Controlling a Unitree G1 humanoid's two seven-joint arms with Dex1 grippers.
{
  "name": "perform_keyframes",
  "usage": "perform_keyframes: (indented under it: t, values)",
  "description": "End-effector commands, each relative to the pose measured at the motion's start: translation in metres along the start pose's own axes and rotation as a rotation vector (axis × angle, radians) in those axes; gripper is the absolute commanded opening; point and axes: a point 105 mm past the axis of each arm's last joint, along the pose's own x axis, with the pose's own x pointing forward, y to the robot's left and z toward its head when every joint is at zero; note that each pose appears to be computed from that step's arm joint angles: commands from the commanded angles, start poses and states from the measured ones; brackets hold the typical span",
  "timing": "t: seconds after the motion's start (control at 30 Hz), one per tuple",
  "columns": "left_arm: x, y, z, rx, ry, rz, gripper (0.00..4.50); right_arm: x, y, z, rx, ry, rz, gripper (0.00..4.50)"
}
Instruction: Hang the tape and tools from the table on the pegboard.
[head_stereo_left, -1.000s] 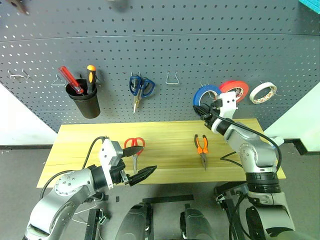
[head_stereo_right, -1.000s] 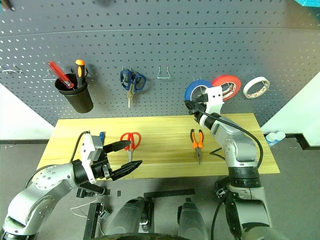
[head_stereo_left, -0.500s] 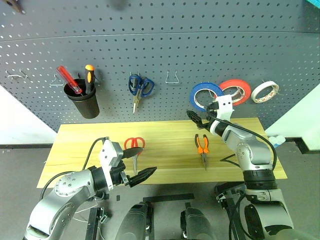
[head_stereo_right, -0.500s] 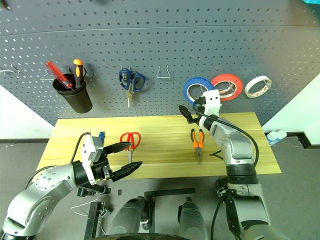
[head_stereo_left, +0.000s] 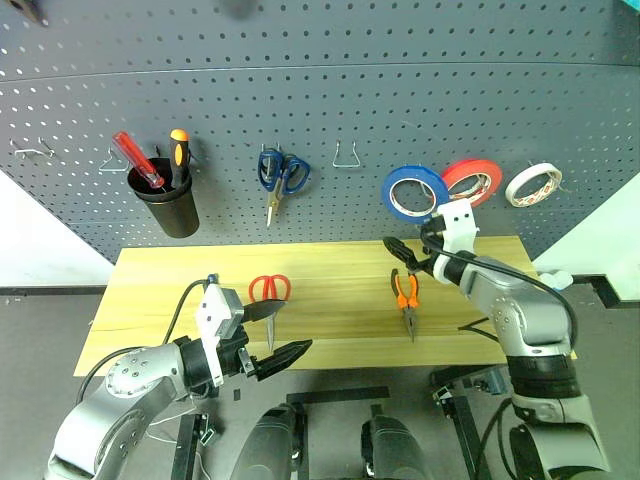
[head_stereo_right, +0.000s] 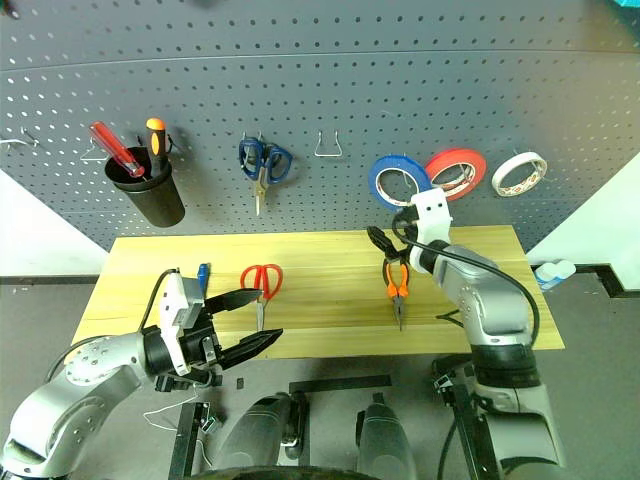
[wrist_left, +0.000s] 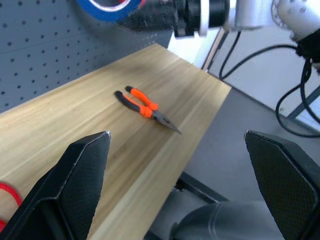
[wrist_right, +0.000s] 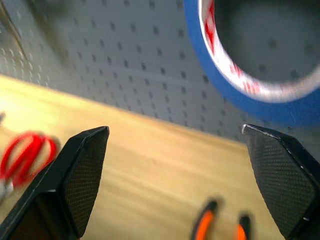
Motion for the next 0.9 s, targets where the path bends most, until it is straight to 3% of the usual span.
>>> perform_keyframes:
  t: [0.03,0.23,0.5,0.9]
  values:
    - [-0.008,-0.009,0.027,0.073,-0.112,-0.011,4.50,-0.013,0.001,-0.001,-0.023,0.015,0.006,4.47]
    - [-0.017,-0.011,0.029,0.093,-0.164,0.032,4.50,-0.026,-0.010,-0.031,-0.026,0.144,-0.028,4.47]
    - [-0.019,-0.014,0.036,0.110,-0.284,0.069,4.50,-0.019,-0.013,-0.049,-0.020,0.266,-0.070,4.47]
    - [-0.022,-0.014,0.026,0.100,-0.267,0.123,4.50,0.014,0.010,-0.052,0.035,0.332,-0.066,4.47]
